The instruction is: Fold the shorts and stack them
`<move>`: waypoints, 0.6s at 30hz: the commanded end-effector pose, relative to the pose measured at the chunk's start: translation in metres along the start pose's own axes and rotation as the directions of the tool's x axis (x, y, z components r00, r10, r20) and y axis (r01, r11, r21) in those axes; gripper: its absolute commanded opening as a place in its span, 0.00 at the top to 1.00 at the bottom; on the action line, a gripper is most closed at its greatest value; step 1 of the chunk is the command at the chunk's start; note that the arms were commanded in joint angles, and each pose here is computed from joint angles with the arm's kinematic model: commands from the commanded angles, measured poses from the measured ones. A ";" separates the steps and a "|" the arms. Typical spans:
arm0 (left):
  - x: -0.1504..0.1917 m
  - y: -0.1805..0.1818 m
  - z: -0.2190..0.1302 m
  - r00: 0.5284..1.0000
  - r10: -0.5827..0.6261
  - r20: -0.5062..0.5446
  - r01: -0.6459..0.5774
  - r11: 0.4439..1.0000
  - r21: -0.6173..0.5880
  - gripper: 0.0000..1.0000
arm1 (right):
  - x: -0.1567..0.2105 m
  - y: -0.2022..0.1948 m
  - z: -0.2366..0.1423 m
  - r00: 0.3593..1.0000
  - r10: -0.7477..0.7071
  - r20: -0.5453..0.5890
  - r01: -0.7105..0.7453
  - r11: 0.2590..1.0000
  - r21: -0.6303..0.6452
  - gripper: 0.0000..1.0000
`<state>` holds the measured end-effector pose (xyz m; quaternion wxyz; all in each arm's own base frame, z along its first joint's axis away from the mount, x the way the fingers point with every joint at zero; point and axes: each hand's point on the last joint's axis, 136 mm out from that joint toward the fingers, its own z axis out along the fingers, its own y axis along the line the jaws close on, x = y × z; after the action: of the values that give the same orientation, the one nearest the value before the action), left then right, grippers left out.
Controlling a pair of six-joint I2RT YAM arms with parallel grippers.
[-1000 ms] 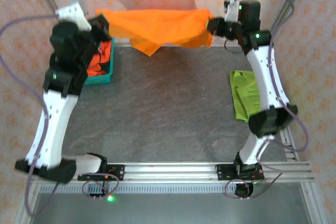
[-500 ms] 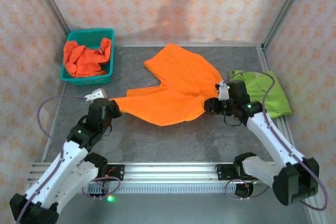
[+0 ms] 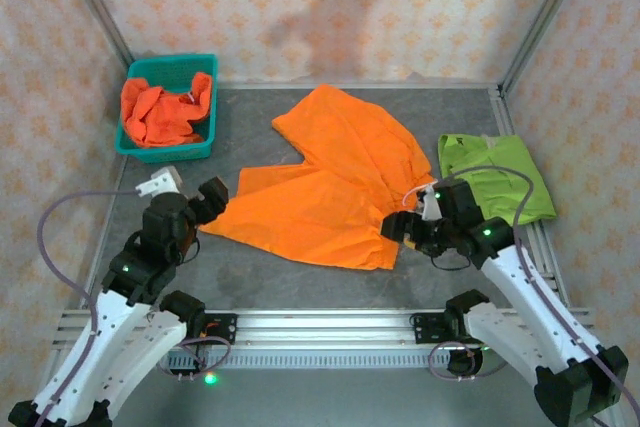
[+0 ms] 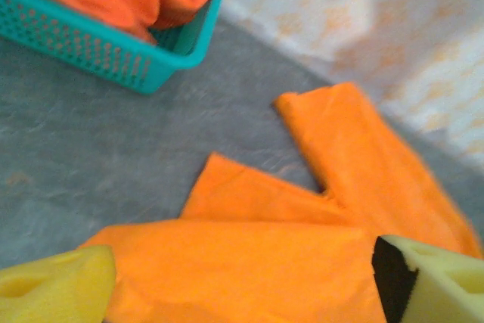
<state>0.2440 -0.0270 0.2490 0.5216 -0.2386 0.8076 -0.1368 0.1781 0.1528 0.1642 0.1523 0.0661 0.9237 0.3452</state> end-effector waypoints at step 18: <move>0.084 -0.064 0.174 0.885 -0.031 -0.465 0.016 0.999 -0.037 0.00 | 0.027 0.033 0.138 0.976 -0.057 -0.211 0.072 0.995 0.067 0.07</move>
<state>0.3643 -0.1123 0.1330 0.2956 -0.2066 0.9211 -0.1464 0.1934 0.2737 0.1012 0.0557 -0.0212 0.9408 0.3337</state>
